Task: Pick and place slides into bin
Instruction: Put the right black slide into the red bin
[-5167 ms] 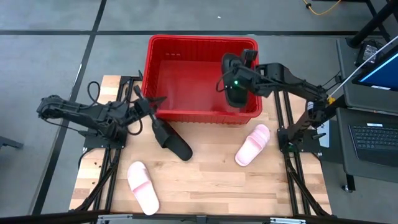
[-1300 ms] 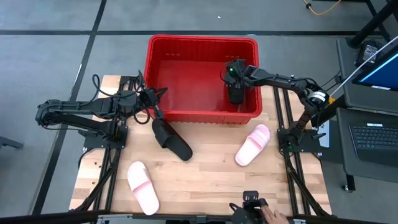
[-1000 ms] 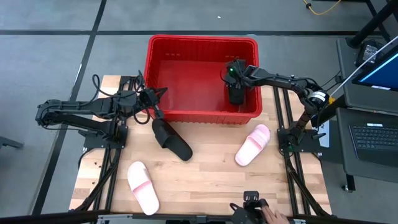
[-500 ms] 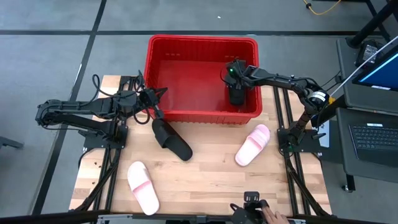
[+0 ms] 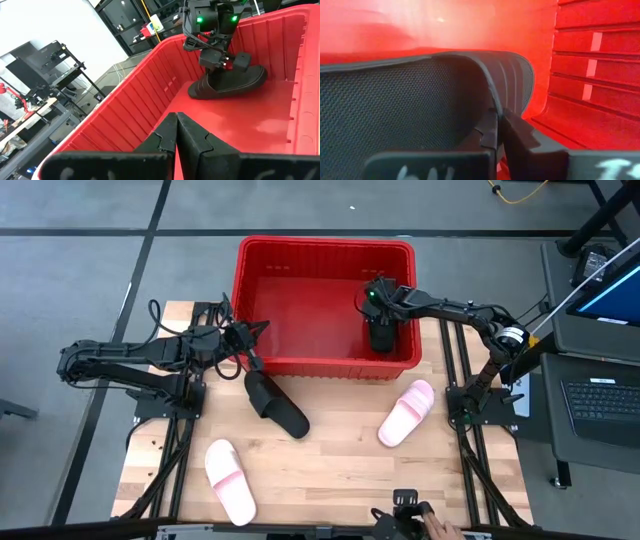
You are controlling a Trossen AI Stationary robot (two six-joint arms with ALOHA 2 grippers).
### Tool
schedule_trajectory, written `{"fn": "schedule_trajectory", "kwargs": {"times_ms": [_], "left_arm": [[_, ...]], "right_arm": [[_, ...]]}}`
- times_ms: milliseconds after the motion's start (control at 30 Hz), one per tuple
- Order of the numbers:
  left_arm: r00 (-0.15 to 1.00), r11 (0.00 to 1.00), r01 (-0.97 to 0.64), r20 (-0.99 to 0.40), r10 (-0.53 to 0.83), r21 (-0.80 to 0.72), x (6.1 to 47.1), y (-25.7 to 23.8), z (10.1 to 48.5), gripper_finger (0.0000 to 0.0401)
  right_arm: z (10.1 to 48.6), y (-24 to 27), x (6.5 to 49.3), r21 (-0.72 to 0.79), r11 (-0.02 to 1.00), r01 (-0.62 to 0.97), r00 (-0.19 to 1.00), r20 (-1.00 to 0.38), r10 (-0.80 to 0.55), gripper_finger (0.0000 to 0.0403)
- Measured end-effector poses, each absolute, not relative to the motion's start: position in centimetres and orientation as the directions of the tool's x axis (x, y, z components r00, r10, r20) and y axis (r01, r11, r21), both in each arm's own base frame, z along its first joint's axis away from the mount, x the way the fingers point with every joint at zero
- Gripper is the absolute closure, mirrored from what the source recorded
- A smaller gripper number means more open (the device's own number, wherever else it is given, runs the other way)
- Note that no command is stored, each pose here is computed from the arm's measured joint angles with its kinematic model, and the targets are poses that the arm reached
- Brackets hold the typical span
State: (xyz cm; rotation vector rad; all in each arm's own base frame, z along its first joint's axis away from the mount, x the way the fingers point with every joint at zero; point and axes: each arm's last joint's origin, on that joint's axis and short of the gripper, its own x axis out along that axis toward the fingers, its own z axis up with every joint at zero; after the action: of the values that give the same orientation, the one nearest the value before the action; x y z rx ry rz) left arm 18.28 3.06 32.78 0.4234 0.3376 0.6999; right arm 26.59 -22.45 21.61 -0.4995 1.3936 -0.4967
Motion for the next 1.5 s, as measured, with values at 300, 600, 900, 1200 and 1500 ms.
{"fn": "schedule_trajectory", "kwargs": {"times_ms": [300, 600, 900, 1200, 1500], "left_arm": [[0.717, 0.687, -0.545, -0.157, 0.679, 0.481, 18.28, 3.06, 32.78, 0.0397], [0.718, 0.687, -0.545, -0.156, 0.679, 0.481, 18.28, 3.06, 32.78, 0.0397], [0.718, 0.687, -0.545, -0.157, 0.679, 0.481, 18.28, 3.06, 32.78, 0.0397], [0.718, 0.687, -0.545, -0.156, 0.679, 0.481, 18.28, 3.06, 32.79, 0.0397], [0.718, 0.687, -0.545, -0.157, 0.679, 0.481, 18.28, 3.06, 32.78, 0.0397]], "right_arm": [[21.54, -22.36, 26.51, -0.594, 0.804, 0.028, 0.102, -0.799, -0.593, 0.0366], [21.46, -22.23, 26.38, -0.577, 0.814, 0.064, 0.089, -0.809, -0.581, 0.0364], [21.39, -22.15, 26.4, -0.55, 0.83, 0.087, 0.108, -0.824, -0.557, 0.0326], [21.32, -22.03, 26.35, -0.542, 0.835, 0.096, 0.101, -0.829, -0.549, 0.0246], [21.28, -21.78, 26.41, -0.532, 0.84, 0.108, 0.095, -0.835, -0.542, 0.0189]]}}
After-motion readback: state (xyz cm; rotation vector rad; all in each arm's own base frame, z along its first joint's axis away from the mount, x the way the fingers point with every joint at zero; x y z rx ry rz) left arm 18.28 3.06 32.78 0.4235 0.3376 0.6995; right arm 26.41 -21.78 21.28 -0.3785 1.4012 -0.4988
